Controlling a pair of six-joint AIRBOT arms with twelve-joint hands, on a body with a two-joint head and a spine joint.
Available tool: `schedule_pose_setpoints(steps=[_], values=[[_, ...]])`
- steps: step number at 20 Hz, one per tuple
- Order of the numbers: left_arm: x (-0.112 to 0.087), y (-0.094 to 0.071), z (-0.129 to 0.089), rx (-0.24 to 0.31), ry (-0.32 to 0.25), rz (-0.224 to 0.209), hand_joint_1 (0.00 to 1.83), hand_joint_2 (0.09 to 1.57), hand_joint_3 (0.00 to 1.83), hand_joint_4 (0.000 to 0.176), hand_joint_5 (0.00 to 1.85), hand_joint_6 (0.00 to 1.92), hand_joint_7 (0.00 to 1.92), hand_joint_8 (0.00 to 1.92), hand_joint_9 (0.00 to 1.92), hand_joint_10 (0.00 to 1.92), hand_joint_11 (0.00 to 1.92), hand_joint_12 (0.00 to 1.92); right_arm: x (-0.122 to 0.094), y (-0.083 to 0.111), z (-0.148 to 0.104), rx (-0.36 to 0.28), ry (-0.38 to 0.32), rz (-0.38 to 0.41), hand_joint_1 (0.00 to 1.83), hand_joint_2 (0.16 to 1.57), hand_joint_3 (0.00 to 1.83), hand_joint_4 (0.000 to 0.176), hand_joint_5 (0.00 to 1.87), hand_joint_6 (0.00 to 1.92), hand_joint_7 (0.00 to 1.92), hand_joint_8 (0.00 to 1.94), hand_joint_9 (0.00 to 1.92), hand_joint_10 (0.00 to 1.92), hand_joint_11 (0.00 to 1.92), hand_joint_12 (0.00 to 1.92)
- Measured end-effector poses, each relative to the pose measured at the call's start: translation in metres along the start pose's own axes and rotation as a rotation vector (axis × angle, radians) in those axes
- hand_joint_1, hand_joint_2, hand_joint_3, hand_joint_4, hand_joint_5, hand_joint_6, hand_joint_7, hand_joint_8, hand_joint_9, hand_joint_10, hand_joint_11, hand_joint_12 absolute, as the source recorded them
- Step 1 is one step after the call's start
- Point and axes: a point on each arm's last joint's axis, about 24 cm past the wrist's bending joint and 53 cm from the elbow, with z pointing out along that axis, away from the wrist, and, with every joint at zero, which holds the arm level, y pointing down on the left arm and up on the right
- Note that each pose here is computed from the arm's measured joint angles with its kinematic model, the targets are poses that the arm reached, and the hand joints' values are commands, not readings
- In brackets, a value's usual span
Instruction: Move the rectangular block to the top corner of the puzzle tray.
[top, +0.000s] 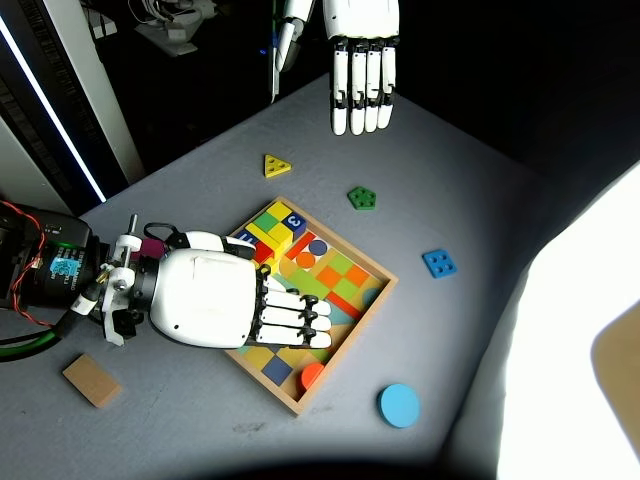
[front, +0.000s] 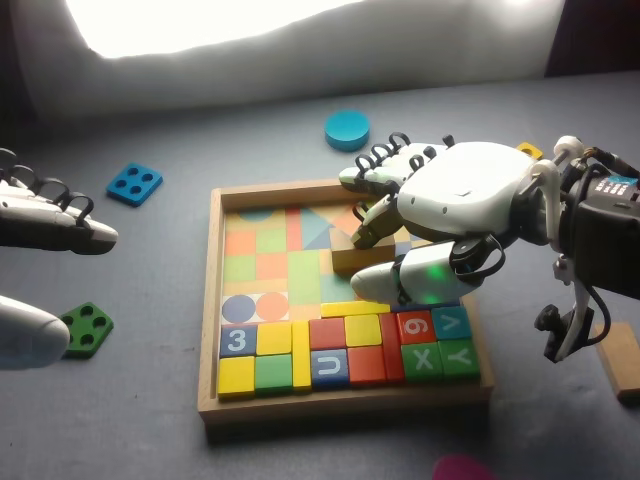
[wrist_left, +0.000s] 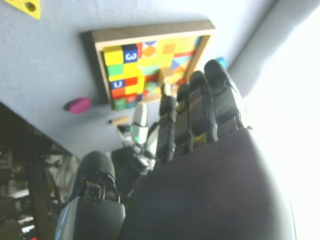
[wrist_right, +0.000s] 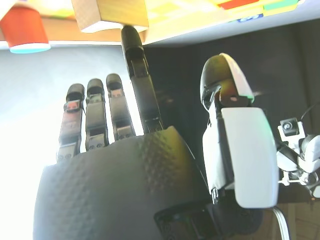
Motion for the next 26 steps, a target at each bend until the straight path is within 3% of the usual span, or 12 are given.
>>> schedule_pose_setpoints(steps=[12,16,17,26], values=[[-0.001,-0.005,0.000,0.010,-0.005,0.005,0.01,1.26,0.00,0.028,0.13,0.00,0.14,0.01,0.13,0.00,0.00,0.44,-0.013,-0.018,-0.001,0.038,-0.018,0.009,0.00,1.23,0.00,0.000,0.68,0.06,0.00,0.00,0.00,0.00,0.00,0.00],[-0.001,-0.008,-0.001,0.018,-0.006,0.010,0.00,1.26,0.00,0.021,0.11,0.00,0.13,0.00,0.13,0.00,0.00,0.42,-0.018,-0.028,-0.004,0.056,-0.024,0.009,0.00,1.22,0.00,0.000,0.67,0.06,0.00,0.00,0.00,0.00,0.00,0.00],[-0.002,-0.009,-0.001,0.020,-0.010,0.008,0.00,1.26,0.00,0.029,0.11,0.00,0.13,0.00,0.13,0.00,0.00,0.42,-0.019,-0.029,-0.005,0.059,-0.025,0.008,0.00,1.23,0.00,0.000,0.67,0.06,0.00,0.00,0.00,0.00,0.00,0.00],[-0.002,-0.011,-0.001,0.024,-0.013,0.010,0.00,1.26,0.00,0.030,0.12,0.00,0.14,0.00,0.12,0.00,0.00,0.39,-0.027,-0.040,-0.005,0.080,-0.043,0.005,0.00,1.23,0.00,0.000,0.67,0.06,0.00,0.00,0.00,0.00,0.00,0.00]])
